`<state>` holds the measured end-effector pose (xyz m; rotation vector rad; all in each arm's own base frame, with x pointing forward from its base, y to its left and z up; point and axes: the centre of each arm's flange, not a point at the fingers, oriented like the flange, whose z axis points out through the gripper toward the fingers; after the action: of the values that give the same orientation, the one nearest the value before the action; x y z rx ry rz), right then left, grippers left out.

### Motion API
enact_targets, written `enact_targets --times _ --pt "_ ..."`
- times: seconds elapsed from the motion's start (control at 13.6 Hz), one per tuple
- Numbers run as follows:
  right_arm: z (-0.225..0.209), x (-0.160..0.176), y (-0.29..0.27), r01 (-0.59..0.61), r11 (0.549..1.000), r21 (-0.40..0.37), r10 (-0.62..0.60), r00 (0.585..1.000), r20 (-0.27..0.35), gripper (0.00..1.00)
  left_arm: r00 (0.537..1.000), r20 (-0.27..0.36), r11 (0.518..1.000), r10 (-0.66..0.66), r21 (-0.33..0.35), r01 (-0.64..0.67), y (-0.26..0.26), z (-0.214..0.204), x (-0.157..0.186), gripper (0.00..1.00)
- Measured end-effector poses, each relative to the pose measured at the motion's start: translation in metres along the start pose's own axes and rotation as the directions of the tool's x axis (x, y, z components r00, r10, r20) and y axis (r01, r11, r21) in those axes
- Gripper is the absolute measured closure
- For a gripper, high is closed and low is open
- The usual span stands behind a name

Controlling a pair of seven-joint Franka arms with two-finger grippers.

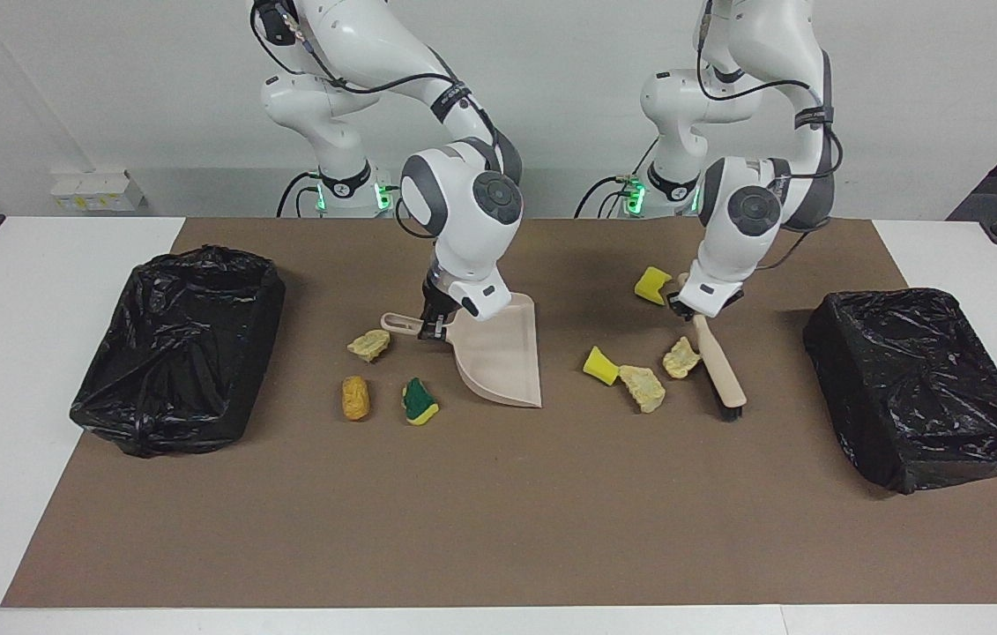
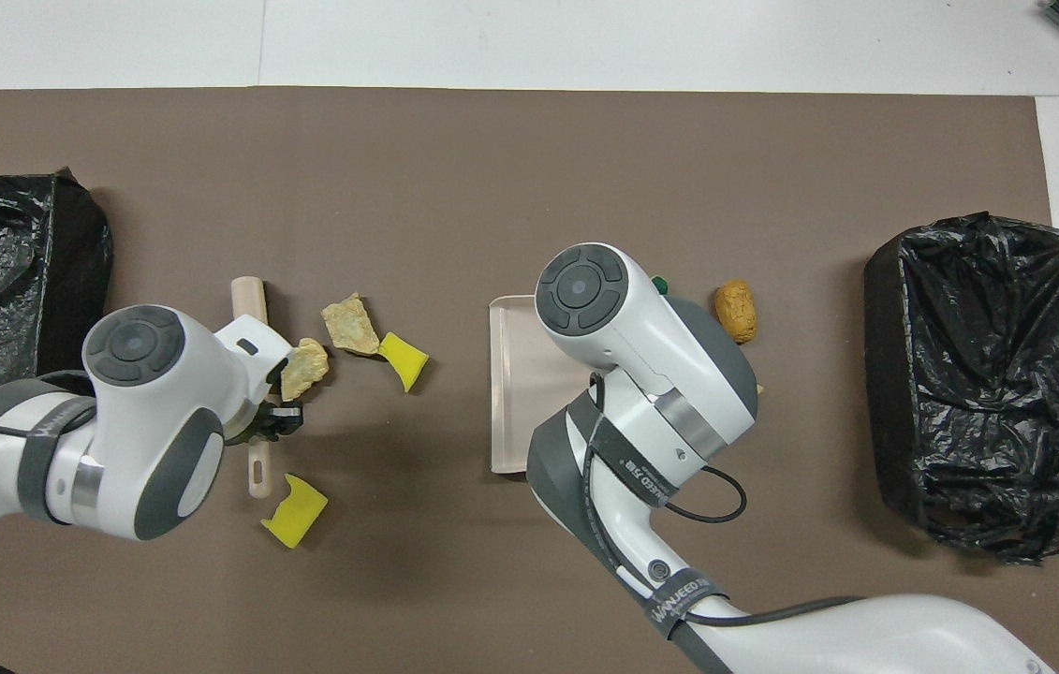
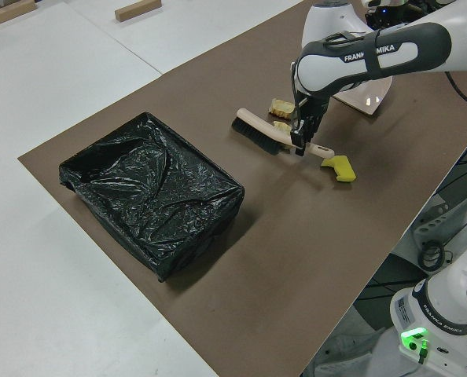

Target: Sweep and dump trash in bin

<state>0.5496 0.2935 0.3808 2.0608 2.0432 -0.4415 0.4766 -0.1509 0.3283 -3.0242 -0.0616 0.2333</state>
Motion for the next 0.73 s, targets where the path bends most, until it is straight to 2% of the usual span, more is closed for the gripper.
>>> enact_targets --times 0.37,0.73 --pt "-0.001 0.006 -0.001 -0.007 1.0 -0.004 0.006 0.999 -0.04 0.68 0.995 -0.051 0.996 0.089 -0.012 -0.09 0.09 -0.007 -0.038 0.74" --pt "0.0 0.007 -0.001 -0.018 1.0 0.003 0.019 0.999 -0.048 0.68 0.991 -0.041 0.984 0.127 -0.118 -0.131 0.163 -0.01 -0.083 0.74"
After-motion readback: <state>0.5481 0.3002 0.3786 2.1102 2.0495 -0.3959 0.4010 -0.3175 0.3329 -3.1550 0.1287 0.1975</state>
